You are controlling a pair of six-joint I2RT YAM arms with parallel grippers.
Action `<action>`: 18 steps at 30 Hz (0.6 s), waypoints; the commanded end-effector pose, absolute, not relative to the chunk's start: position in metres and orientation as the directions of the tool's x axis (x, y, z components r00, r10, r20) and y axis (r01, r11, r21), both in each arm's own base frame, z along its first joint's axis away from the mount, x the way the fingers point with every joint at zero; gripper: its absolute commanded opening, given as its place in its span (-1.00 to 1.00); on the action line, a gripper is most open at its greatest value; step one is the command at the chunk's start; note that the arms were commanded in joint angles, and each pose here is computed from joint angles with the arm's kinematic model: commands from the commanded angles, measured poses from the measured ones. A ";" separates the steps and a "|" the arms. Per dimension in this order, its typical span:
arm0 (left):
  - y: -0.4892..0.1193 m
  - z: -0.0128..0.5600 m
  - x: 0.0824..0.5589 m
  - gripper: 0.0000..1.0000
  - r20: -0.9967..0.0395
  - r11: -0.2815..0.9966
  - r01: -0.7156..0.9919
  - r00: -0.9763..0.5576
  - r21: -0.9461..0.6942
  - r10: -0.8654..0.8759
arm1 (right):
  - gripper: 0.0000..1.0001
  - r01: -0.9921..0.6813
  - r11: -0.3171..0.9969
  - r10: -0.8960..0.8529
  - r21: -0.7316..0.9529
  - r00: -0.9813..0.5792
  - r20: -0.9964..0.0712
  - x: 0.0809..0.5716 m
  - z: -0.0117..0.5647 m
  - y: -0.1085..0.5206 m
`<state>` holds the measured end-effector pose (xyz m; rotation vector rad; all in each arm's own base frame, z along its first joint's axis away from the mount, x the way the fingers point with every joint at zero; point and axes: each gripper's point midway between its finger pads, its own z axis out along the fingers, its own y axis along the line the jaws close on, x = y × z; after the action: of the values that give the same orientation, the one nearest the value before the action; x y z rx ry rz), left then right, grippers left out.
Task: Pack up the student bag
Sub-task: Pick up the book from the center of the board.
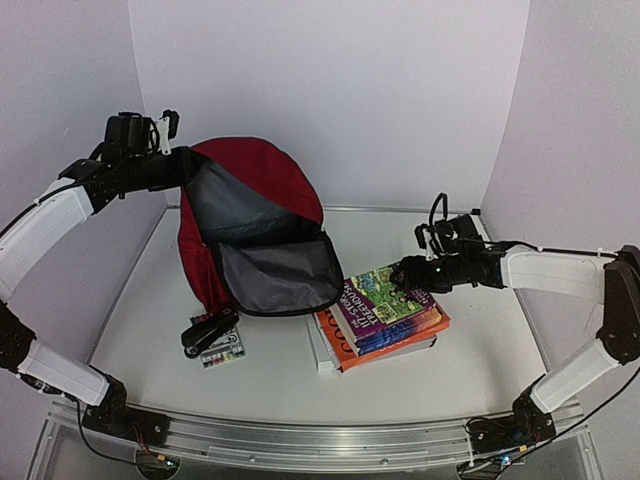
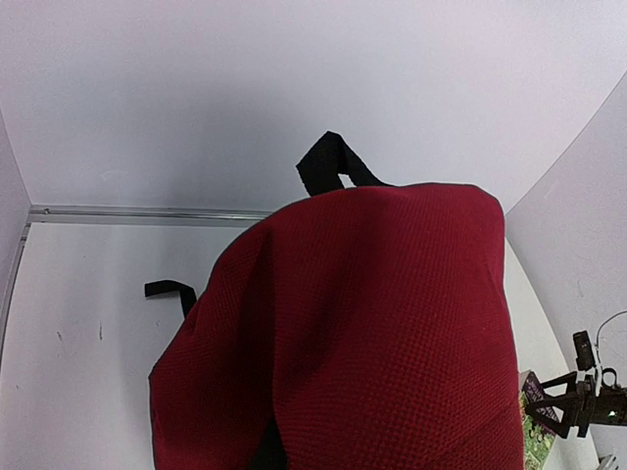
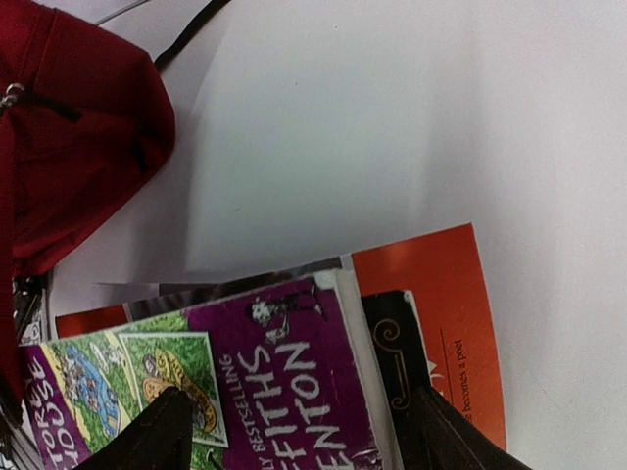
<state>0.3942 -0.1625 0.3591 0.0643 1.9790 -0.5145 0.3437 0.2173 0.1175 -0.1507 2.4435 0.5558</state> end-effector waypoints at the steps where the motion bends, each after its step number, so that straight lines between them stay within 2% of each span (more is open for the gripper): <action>1: -0.157 0.378 0.391 -1.00 -0.892 0.902 0.281 -0.406 -0.327 -0.197 | 0.32 -0.263 0.851 0.033 0.454 -0.837 -0.547 0.311 0.124 0.226; 5: -0.156 0.374 0.392 -1.00 -0.890 0.905 0.275 -0.413 -0.326 -0.195 | 0.20 -0.274 0.810 0.055 0.518 -0.845 -0.532 0.290 0.138 0.228; 10: -0.154 0.374 0.392 -0.99 -0.890 0.906 0.272 -0.412 -0.326 -0.196 | 0.18 -0.270 0.764 0.081 0.586 -0.861 -0.502 0.267 0.149 0.227; 14: -0.153 0.374 0.392 -0.99 -0.890 0.905 0.273 -0.410 -0.327 -0.198 | 0.15 -0.238 0.744 0.070 0.624 -0.901 -0.427 0.249 0.132 0.229; 18: -0.154 0.374 0.392 -1.00 -0.889 0.901 0.277 -0.410 -0.333 -0.202 | 0.14 -0.210 0.757 0.083 0.619 -0.908 -0.410 0.243 0.122 0.225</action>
<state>0.3964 -0.1573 0.3548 0.0521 1.9856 -0.5065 0.2592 0.2231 0.1317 -0.1229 2.4882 0.9179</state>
